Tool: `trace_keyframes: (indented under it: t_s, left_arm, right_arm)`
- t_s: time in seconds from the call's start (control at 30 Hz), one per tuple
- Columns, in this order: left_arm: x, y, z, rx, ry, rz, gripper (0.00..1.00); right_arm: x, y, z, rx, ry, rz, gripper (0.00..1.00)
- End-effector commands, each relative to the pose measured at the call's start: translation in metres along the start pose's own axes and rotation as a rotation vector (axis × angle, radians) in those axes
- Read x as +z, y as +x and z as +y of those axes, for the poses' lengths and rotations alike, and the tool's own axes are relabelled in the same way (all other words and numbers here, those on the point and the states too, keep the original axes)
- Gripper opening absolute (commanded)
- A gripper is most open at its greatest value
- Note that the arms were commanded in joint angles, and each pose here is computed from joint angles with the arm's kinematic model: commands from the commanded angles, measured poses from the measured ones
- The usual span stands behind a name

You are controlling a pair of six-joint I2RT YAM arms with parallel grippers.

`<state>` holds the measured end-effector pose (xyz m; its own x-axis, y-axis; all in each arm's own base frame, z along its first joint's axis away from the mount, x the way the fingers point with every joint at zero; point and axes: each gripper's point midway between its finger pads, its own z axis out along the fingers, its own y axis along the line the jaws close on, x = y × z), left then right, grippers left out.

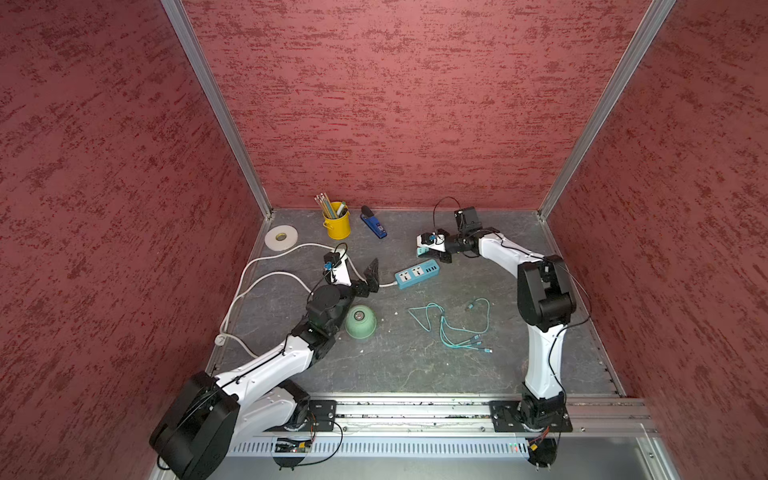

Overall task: Charge the cordless meat grinders
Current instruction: Insert the plug into the socket.

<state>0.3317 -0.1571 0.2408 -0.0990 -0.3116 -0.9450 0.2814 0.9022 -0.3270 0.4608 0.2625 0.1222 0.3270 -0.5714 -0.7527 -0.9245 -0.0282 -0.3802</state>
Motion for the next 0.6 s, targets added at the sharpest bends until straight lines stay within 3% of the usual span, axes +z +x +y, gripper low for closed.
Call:
trace_keyframes:
  t_s: [0.0,0.57]
  left_arm:
    - [-0.002,-0.001,0.002,-0.01,0.007,0.0,1.0]
    - [0.0,-0.008,0.008,-0.022,0.008,-0.013,1.0]
  right_arm:
    - [0.007,-0.006,0.015,-0.049,-0.081,-0.025,0.0]
    - [0.023,-0.002,0.034,-0.039,-0.165,-0.025,0.0]
